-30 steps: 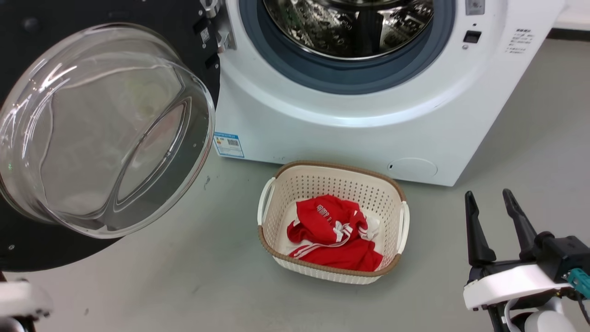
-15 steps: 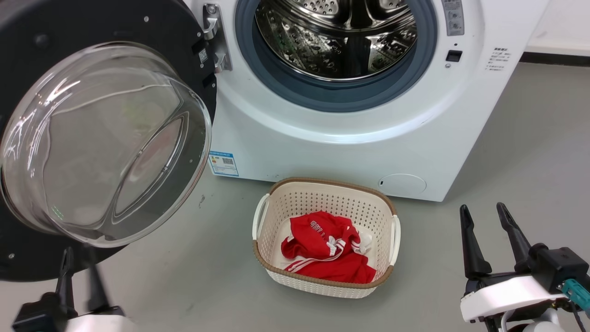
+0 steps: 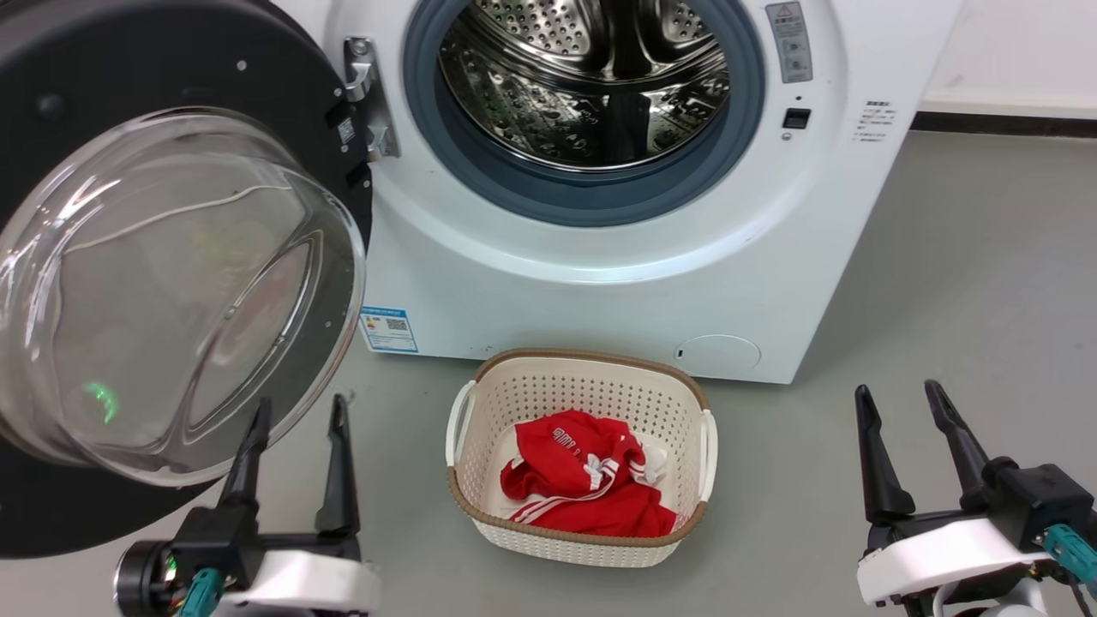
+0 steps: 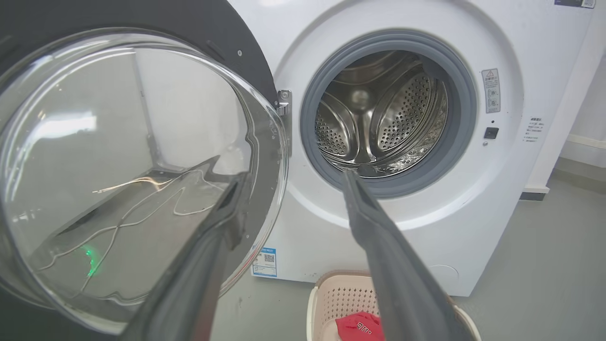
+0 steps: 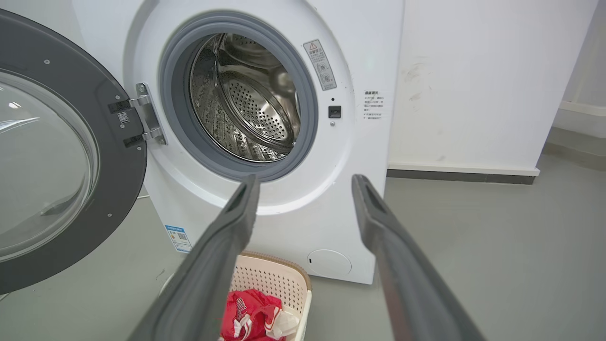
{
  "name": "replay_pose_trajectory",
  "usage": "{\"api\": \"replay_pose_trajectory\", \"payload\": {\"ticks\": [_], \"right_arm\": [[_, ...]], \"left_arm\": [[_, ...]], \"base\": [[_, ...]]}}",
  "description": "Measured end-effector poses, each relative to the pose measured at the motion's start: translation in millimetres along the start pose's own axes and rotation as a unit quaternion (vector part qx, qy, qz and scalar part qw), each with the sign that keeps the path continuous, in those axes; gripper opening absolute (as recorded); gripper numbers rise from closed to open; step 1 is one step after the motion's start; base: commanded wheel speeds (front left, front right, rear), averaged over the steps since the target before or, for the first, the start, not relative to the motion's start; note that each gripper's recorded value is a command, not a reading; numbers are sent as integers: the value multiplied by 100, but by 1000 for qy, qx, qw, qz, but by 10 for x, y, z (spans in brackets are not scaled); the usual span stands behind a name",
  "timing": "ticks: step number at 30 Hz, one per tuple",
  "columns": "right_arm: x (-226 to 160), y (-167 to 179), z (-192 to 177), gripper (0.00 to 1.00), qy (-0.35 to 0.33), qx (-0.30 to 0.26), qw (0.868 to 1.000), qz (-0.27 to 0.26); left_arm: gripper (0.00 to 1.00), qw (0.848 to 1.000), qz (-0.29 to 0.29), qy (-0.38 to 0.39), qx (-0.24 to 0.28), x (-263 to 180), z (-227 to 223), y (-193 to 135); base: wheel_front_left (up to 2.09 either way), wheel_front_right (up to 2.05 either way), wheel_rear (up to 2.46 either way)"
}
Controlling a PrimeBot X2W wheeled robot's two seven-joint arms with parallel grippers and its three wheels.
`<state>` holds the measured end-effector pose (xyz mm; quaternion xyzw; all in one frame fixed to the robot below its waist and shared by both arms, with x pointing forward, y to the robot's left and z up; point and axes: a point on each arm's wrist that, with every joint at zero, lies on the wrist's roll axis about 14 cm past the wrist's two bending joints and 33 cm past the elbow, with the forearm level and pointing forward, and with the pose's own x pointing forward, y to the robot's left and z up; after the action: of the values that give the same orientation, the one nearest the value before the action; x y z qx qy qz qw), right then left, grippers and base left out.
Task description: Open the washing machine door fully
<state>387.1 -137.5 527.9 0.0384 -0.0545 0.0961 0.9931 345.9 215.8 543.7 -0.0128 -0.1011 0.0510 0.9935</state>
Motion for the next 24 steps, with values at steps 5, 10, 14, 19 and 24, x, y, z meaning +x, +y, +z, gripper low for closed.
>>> {"api": "replay_pose_trajectory", "payload": {"ticks": [5, 10, 14, 19, 24], "right_arm": [[-59, -102, 69, 100, -6, -11, 1000, -15], [-167, -189, 65, 100, -2, -15, 999, -30], [-223, -242, 69, 100, 0, -16, 999, -40], [-248, -273, 62, 100, 1, -13, 999, -46], [-253, -286, 32, 100, 5, -10, 999, -48]], "left_arm": [[100, 999, -30, -6, -8, 124, 17, -192], [100, 999, -49, -4, -8, 219, -15, -313], [100, 998, -60, -2, -7, 264, -35, -378], [100, 998, -62, 2, -6, 282, -67, -399], [100, 998, -61, 8, -5, 284, -107, -387]], "base": [[0, 0, 0], [0, 0, 0], [0, 0, 0], [0, 0, 0], [0, 0, 0]]}}
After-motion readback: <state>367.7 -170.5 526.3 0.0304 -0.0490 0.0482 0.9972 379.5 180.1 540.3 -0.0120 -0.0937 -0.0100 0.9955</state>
